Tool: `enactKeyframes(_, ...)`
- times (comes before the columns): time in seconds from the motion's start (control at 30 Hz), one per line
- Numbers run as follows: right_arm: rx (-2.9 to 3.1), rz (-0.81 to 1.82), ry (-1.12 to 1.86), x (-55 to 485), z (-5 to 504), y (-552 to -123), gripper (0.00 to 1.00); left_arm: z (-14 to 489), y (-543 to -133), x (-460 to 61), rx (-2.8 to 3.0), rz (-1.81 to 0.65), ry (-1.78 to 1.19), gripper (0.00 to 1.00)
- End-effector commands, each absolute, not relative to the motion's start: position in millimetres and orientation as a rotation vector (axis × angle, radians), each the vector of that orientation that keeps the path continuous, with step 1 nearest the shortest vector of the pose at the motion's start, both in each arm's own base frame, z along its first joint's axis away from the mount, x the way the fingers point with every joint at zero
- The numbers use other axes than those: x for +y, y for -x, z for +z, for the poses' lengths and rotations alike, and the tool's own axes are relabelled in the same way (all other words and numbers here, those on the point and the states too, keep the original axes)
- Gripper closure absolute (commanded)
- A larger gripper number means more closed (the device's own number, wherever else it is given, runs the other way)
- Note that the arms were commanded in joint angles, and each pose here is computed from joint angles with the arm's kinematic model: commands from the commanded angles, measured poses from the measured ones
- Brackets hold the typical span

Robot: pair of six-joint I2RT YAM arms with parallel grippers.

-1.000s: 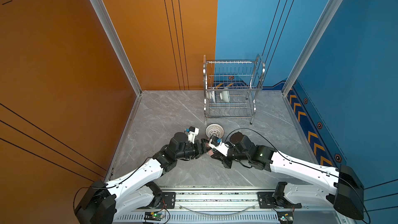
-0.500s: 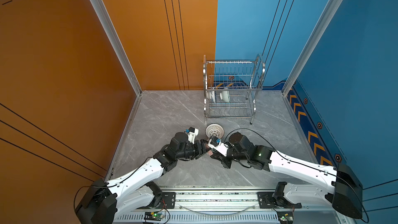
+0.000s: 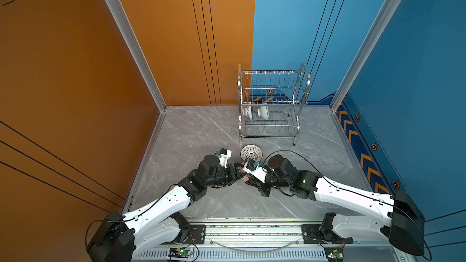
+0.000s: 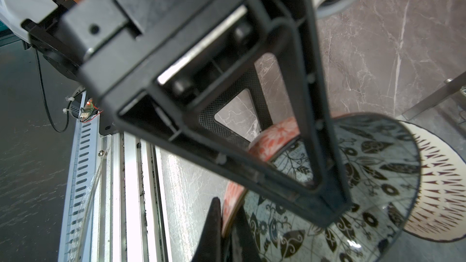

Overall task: Load bowls into a dish rack
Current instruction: Pass the bowl.

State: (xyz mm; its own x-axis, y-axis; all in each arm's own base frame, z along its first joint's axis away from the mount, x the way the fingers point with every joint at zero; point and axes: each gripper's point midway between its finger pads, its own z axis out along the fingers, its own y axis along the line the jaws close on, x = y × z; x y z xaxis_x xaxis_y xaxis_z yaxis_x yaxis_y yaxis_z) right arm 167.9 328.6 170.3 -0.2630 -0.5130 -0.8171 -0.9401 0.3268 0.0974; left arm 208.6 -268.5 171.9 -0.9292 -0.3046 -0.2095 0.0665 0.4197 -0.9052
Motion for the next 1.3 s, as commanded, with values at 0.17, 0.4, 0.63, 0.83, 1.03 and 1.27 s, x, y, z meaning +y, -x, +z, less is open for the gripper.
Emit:
enactKeyframes(0.17, 1.841, 0.849, 1.262, 339.4, 190.0, -164.7, 1.0, 192.9, -213.1, -273.9, 2.253, -1.534, 0.125, 0.19)
enactKeyframes(0.4, 1.838, 0.841, 1.277, 342.0, 188.9, -161.9, 1.0, 185.7, -215.3, -274.2, 2.276, -1.52, 0.146, 0.15)
enactKeyframes(0.63, 1.84, 0.845, 1.28, 344.0, 189.0, -162.5, 1.0, 183.8, -215.6, -278.3, 2.294, -1.526, 0.138, 0.2)
enactKeyframes(0.83, 1.838, 0.852, 1.281, 347.1, 189.0, -163.5, 1.0, 183.2, -215.4, -282.3, 2.306, -1.53, 0.124, 0.3)
enactKeyframes(1.03, 1.851, 0.846, 1.266, 346.2, 186.0, -166.6, 1.0, 189.7, -215.0, -283.7, 2.283, -1.528, 0.089, 0.36)
enactKeyframes(1.27, 1.864, 0.84, 1.213, 338.7, 185.7, -173.3, 0.9, 193.7, -216.6, -282.5, 2.257, -1.508, 0.07, 0.4)
